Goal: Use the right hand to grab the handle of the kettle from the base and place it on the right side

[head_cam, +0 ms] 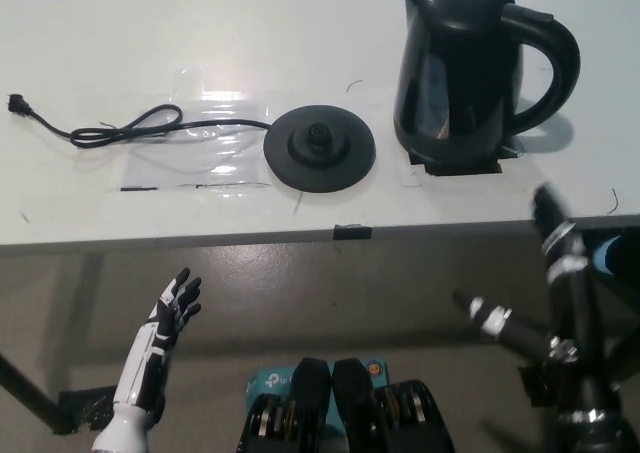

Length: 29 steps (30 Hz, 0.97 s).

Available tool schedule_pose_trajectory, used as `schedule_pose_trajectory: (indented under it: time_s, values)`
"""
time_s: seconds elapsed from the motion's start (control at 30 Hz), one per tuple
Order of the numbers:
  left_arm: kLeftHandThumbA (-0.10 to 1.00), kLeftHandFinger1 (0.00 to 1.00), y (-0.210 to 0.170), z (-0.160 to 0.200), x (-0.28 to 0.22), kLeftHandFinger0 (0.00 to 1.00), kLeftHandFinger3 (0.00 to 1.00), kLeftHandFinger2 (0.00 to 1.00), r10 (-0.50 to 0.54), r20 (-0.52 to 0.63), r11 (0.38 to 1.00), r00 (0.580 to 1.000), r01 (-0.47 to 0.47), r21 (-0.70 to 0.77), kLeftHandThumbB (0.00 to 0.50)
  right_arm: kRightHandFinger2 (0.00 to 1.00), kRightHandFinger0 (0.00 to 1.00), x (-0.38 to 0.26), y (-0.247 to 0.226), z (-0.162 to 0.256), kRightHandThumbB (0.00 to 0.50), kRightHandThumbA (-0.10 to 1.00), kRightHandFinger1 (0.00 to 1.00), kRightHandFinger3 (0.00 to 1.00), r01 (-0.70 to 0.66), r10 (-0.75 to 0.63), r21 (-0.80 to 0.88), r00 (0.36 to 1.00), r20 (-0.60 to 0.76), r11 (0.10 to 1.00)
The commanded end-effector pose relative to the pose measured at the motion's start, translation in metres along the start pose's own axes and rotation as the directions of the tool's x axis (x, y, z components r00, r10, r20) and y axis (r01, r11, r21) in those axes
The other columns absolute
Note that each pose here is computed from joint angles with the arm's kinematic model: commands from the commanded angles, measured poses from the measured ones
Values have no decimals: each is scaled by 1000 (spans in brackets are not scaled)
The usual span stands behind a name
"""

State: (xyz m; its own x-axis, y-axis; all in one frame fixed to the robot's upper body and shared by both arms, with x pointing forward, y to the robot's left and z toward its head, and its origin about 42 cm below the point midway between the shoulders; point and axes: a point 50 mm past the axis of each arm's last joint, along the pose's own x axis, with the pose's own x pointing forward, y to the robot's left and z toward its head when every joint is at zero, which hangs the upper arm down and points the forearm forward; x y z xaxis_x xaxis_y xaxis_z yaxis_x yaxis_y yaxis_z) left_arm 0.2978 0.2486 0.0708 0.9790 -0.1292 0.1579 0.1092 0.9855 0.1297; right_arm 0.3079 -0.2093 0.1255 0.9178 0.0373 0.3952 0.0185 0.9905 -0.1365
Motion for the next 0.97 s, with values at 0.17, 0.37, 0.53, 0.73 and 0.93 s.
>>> schedule_pose_trajectory:
  time_s: [0.17,0.37,0.53,0.73,0.93]
  values:
    - [1000,1000,2,6,1,1000,1000,1000,-16,39,1000,999,16,3,500,1000,1000,-6,-3,-21,335,1000,1000,1000,-121,122,20,992,-16,992]
    - [1000,1000,4,7,0,1000,1000,1000,-8,38,1000,999,8,9,500,1000,1000,-4,0,-24,353,1000,1000,1000,-154,154,2,987,-32,988]
    - [1000,1000,5,7,2,1000,1000,1000,-7,45,1000,999,6,8,500,1000,1000,-4,1,-26,337,1000,1000,1000,-167,166,-10,985,-48,986]
    - [1000,1000,7,7,1,1000,1000,1000,-6,42,1000,999,5,17,500,1000,1000,-4,1,-27,334,1000,1000,1000,-173,173,-6,983,-61,985]
    - [1000,1000,7,8,2,1000,1000,1000,-5,39,1000,999,4,11,500,1000,1000,-3,0,-26,334,1000,1000,1000,-182,181,-9,982,-61,983]
